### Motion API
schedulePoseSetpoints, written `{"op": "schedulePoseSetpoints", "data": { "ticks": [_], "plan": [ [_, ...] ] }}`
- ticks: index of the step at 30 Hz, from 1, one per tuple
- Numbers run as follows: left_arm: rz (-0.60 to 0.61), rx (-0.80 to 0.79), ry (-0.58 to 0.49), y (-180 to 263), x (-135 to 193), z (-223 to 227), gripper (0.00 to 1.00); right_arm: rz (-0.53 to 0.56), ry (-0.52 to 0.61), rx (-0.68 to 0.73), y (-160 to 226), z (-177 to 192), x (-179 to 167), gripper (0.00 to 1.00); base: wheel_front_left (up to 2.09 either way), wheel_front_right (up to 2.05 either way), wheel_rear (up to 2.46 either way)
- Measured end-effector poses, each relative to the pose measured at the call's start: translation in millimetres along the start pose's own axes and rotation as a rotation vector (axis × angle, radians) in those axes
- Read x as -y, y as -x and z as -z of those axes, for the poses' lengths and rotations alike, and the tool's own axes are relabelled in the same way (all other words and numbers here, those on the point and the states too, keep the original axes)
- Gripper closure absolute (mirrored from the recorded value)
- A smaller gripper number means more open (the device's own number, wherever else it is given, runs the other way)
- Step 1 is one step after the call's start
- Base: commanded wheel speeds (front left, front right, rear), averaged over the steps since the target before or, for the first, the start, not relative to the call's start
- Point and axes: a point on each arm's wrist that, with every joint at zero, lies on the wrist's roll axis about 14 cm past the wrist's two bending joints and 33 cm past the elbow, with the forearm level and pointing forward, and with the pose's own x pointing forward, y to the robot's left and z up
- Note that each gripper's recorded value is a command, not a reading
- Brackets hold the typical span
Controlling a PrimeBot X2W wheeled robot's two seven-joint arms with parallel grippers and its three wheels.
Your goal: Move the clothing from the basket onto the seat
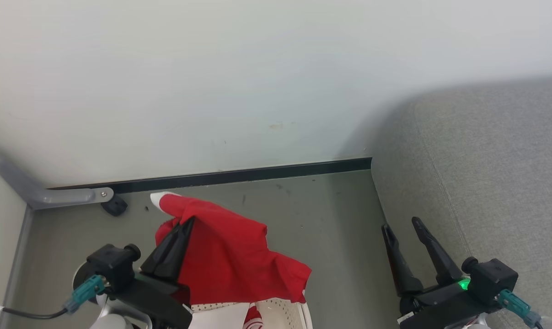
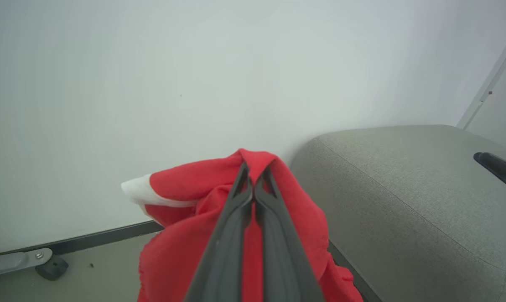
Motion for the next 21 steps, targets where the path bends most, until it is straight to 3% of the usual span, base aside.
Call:
{"op": "schedulePoseSetpoints", "data": {
  "ticks": [13, 21],
  "plan": [
    [0.065, 0.169, -0.054, -1.2, 21.0, -59.4, 1.00, -0.086, -0.005, 0.009, 3.3, -6.3, -23.0, 0.00, 0.00, 0.00, 0.00],
    [0.101, 0.189, -0.066, -1.1, 34.9, -68.5, 1.00, -0.230, 0.011, -0.033, 2.0, 4.3, -62.8, 0.00, 0.00, 0.00, 0.00]
  ]
}}
